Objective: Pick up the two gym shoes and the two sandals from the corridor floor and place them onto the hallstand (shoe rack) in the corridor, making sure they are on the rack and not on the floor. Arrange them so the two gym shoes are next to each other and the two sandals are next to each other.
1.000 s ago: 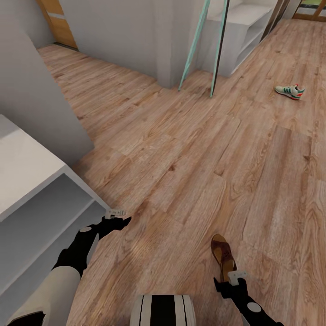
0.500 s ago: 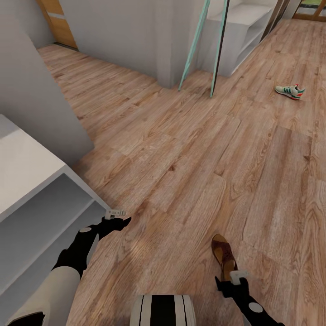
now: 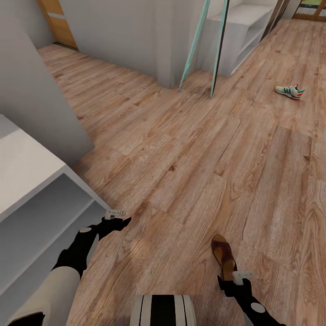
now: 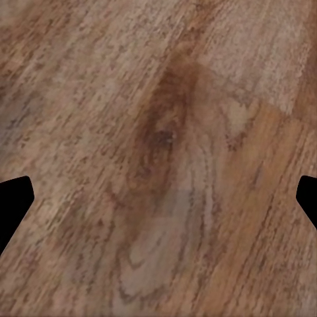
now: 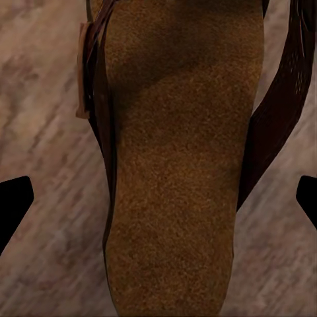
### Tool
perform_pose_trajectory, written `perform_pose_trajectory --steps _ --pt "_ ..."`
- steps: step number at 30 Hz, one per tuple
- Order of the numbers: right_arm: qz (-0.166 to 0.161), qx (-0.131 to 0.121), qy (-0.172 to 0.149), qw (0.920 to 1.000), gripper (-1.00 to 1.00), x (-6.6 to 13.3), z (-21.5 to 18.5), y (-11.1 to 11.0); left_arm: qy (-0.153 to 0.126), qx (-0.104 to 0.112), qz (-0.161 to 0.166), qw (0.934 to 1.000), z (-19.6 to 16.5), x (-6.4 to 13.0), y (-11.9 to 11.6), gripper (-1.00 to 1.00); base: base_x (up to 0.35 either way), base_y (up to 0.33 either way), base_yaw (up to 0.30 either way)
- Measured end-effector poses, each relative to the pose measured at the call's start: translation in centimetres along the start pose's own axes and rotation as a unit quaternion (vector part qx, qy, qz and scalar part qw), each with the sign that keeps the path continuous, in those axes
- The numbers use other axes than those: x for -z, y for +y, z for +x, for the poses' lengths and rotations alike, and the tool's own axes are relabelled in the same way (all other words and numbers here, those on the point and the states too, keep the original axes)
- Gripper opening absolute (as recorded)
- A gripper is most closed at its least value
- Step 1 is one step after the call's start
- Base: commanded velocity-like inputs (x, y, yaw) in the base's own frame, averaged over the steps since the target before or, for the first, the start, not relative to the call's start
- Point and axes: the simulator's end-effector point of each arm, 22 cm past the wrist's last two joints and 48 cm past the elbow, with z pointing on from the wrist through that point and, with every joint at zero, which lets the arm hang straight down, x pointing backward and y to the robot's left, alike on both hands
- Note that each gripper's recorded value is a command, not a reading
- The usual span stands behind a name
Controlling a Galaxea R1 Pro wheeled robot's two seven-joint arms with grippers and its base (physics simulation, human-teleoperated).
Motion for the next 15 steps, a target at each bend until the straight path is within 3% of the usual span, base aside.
perform_pose_trajectory --steps 15 --pt "0.000 0.000 0.009 1.0000 1.00 -0.22 0.93 0.02 0.005 0.001 0.000 1.0000 0.61 -0.53 0.09 1.00 0.000 0.000 0.000"
